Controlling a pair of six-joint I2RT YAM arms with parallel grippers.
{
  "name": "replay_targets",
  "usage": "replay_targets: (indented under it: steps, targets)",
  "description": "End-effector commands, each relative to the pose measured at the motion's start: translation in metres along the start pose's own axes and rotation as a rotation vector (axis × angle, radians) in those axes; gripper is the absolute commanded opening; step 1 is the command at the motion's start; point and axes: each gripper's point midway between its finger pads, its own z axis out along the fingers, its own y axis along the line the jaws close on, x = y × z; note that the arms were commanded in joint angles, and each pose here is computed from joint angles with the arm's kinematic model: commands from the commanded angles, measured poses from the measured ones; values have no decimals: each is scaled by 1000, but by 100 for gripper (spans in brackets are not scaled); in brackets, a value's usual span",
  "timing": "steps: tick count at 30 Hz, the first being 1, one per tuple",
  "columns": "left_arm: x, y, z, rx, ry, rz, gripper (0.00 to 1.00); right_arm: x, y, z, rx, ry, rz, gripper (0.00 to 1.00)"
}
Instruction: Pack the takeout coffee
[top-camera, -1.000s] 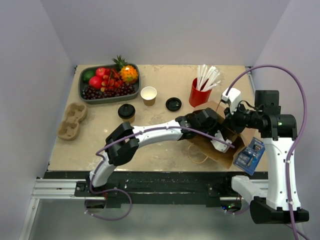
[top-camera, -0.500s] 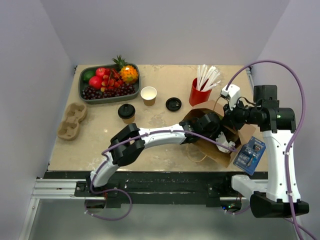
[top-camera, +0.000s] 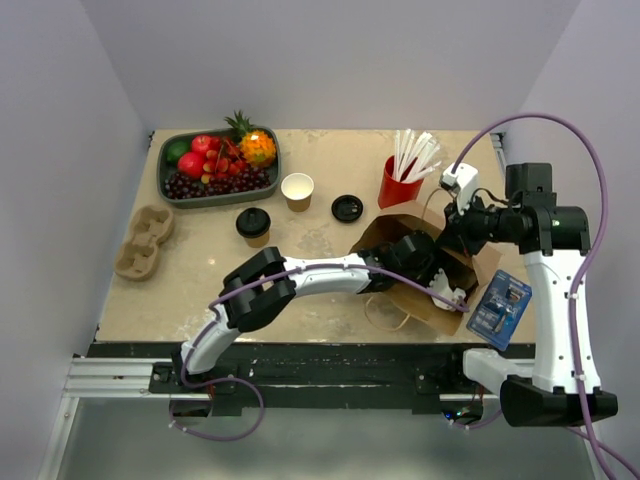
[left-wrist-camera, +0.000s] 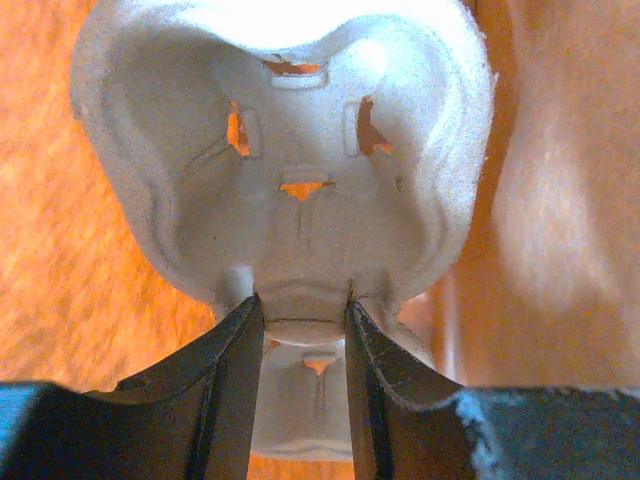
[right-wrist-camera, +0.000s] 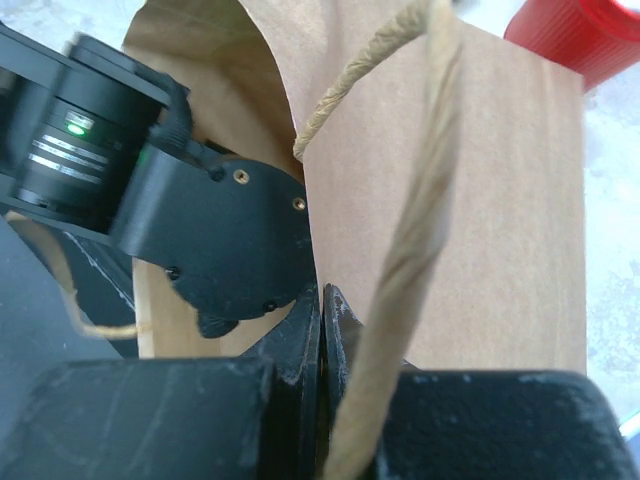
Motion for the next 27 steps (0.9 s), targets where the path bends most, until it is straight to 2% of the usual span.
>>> replay_targets:
  steps: [1, 5, 13, 27]
  targets:
    - [4, -1, 12, -55, 4, 1, 0, 2, 27, -14, -74, 9, 48, 0]
    - [6, 2, 12, -75, 17, -54, 0, 2, 28, -13, -79, 8, 49, 0]
    - [33, -7, 8, -71, 159, -37, 0, 5, 27, -11, -82, 18, 47, 0]
    - [43, -14, 33, -105, 169, 51, 0, 1, 30, -12, -96, 1, 44, 0]
